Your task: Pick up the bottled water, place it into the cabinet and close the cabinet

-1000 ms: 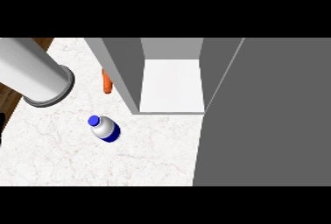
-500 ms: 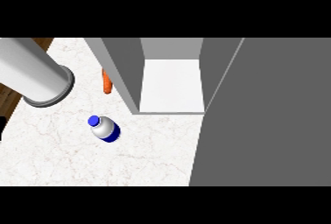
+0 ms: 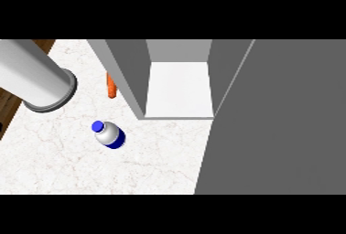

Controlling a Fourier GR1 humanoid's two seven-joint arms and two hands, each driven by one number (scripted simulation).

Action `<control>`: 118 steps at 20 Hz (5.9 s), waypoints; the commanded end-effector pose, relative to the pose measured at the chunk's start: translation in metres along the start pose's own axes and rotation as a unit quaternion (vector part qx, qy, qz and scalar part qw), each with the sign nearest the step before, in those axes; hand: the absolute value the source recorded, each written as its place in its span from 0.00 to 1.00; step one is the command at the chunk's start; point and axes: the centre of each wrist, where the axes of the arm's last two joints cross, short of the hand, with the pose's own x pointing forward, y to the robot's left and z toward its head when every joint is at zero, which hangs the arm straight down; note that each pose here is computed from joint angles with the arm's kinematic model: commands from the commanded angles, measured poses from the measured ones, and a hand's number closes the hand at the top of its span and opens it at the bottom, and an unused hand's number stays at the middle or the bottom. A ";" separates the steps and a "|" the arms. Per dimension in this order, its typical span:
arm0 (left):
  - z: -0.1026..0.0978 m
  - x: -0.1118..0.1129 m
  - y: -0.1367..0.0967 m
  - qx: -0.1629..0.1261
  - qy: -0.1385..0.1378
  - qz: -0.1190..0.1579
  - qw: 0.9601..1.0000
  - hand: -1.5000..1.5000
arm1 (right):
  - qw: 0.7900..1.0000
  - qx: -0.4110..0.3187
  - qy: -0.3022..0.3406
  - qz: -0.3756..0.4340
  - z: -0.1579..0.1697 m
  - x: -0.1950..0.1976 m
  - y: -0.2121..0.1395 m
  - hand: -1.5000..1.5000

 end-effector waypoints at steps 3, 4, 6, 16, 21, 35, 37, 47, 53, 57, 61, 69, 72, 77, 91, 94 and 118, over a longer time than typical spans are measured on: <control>-0.005 -0.015 0.005 -0.002 0.012 -0.005 1.000 0.00 | 0.998 -0.013 -0.022 0.049 0.021 0.022 0.000 0.00; -0.004 -0.020 -0.004 -0.007 0.005 -0.009 1.000 0.00 | 0.998 -0.017 -0.029 0.045 0.017 0.031 0.004 0.00; -0.006 -0.026 0.011 -0.007 0.002 -0.013 1.000 0.00 | 0.998 -0.010 -0.022 0.054 0.010 0.025 0.000 0.00; -0.049 -0.082 0.007 0.014 0.028 -0.024 0.999 0.00 | 0.999 -0.001 -0.030 0.045 0.020 0.024 0.005 0.00; -0.043 -0.101 0.011 0.014 0.036 -0.037 0.999 0.00 | 0.998 -0.012 -0.034 0.054 0.014 0.021 -0.005 0.00; -0.050 -0.199 0.021 -0.002 0.071 -0.051 0.996 0.00 | 0.999 -0.014 -0.030 0.038 0.023 0.025 0.008 0.00; -0.048 -0.220 0.001 -0.013 0.067 -0.052 0.996 0.00 | 0.998 -0.006 -0.029 0.053 0.015 0.018 0.004 0.00; -0.056 -0.244 0.001 -0.021 0.085 -0.030 0.996 0.00 | 0.998 -0.009 -0.029 0.053 0.014 0.002 0.016 0.00; -0.053 -0.275 -0.004 -0.005 0.096 -0.036 0.995 0.00 | 0.998 -0.012 -0.031 0.049 0.019 0.027 0.011 0.00; -0.052 -0.287 -0.005 0.010 0.080 -0.040 0.996 0.00 | 0.998 -0.008 -0.024 0.052 0.023 0.014 0.015 0.00; -0.033 -0.308 -0.005 0.005 0.091 -0.047 0.995 0.00 | 0.998 -0.018 -0.028 0.055 0.008 0.002 0.011 0.00; -0.022 -0.324 -0.002 0.020 0.088 -0.036 0.995 0.00 | 0.998 -0.011 -0.028 0.053 0.021 0.027 0.012 0.00; -0.028 -0.322 0.015 0.009 0.084 -0.015 0.996 0.00 | 0.998 -0.018 -0.023 0.051 0.017 0.032 0.004 0.00; -0.031 -0.336 -0.008 0.004 0.077 0.007 0.997 0.00 | 0.999 -0.004 -0.025 0.046 0.022 0.012 0.022 0.00; -0.025 -0.336 -0.009 -0.008 0.062 0.086 0.994 1.00 | 0.998 -0.014 -0.021 0.050 0.013 0.025 0.014 0.00; -0.037 -0.333 0.007 -0.004 0.042 0.095 0.995 1.00 | 0.998 -0.008 -0.022 0.057 0.023 0.032 0.006 0.00; -0.022 -0.258 -0.029 -0.130 0.061 0.156 0.977 1.00 | 0.998 -0.015 -0.024 0.062 0.010 0.011 0.006 0.00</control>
